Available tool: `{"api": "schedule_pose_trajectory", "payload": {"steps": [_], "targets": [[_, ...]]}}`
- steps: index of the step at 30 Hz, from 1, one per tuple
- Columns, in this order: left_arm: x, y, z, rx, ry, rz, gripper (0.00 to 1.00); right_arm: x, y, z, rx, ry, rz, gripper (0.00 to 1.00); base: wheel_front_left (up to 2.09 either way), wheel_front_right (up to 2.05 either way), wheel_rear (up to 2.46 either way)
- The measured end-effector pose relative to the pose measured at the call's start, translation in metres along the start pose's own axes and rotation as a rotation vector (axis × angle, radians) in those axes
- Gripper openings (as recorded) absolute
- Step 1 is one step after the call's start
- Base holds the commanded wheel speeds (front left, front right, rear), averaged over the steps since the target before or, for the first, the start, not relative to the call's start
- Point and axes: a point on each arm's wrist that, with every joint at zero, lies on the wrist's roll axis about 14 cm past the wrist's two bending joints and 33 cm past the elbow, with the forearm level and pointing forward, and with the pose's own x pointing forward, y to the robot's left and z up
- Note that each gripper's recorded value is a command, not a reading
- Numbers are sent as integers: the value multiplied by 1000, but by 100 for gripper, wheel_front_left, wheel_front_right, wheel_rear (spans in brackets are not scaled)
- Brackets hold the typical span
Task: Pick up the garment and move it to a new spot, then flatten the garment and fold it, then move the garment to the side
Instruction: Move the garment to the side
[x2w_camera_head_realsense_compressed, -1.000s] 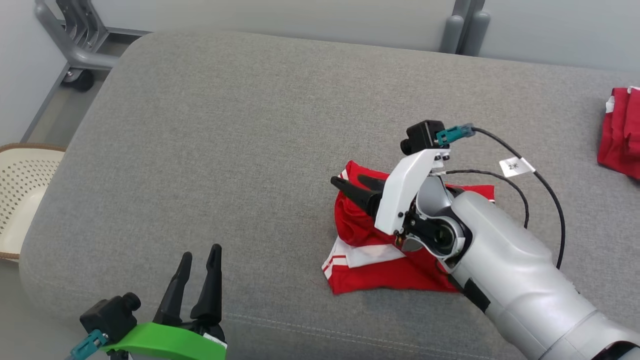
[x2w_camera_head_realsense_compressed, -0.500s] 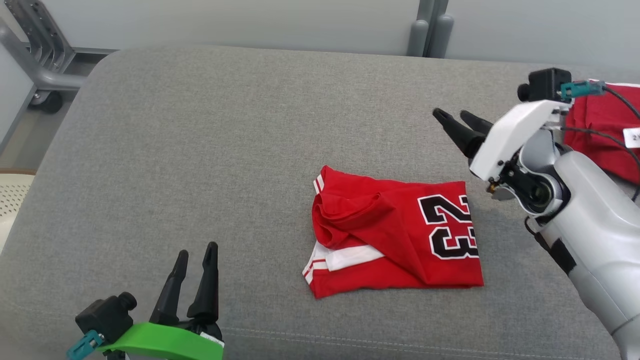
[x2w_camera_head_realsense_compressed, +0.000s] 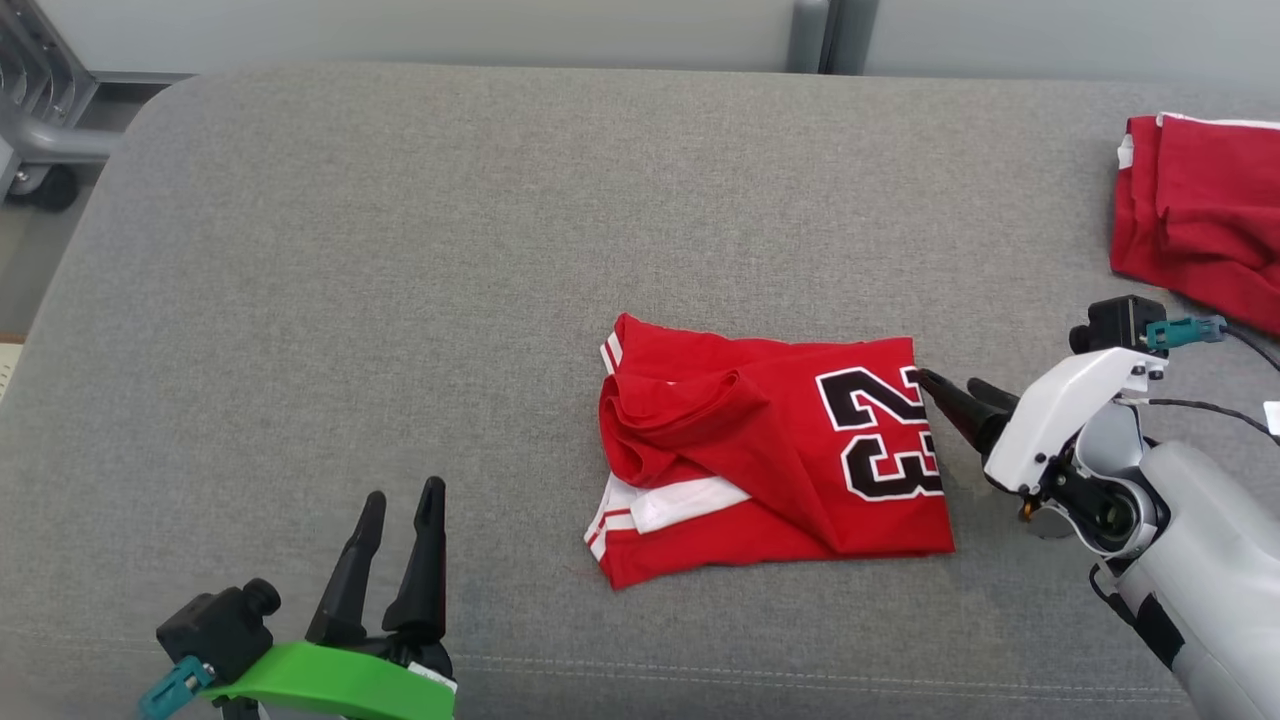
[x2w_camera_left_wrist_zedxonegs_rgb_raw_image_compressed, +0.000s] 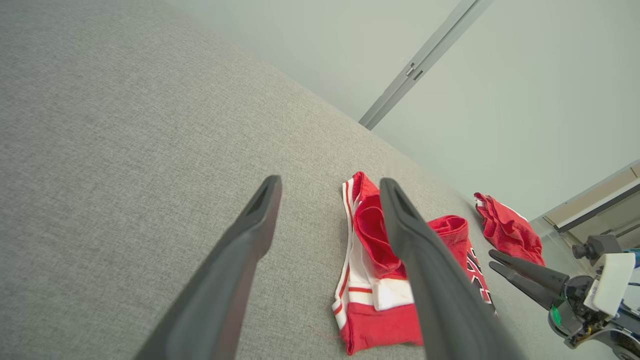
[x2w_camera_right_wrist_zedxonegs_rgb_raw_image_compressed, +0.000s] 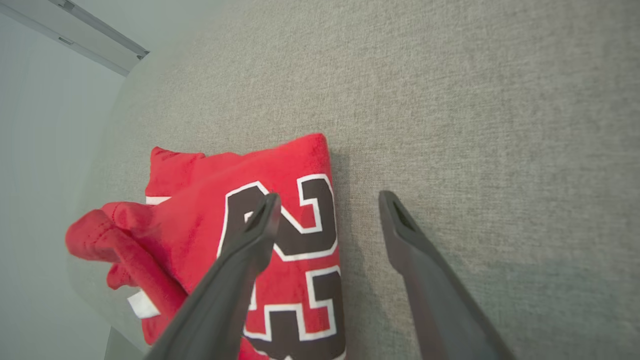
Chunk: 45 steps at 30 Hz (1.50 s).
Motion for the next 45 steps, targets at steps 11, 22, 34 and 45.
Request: {"api": "schedule_pose_trajectory", "payload": {"steps": [11, 22, 34, 45], "targets": [[1, 6, -2, 6, 8, 21, 100, 9, 1, -37, 97, 103, 25, 100, 0, 0, 0], [-2, 9, 3, 9, -8, 32, 100, 13, 25, -48, 120, 155, 95, 0, 0, 0, 0], [-4, 9, 9, 17, -24, 25, 100, 5, 32, 32, -1, -101, 118, 0, 0, 0, 0], [1, -1, 2, 16, -1, -12, 100, -22, 4, 83, -52, -236, 51, 0, 0, 0, 0]]}}
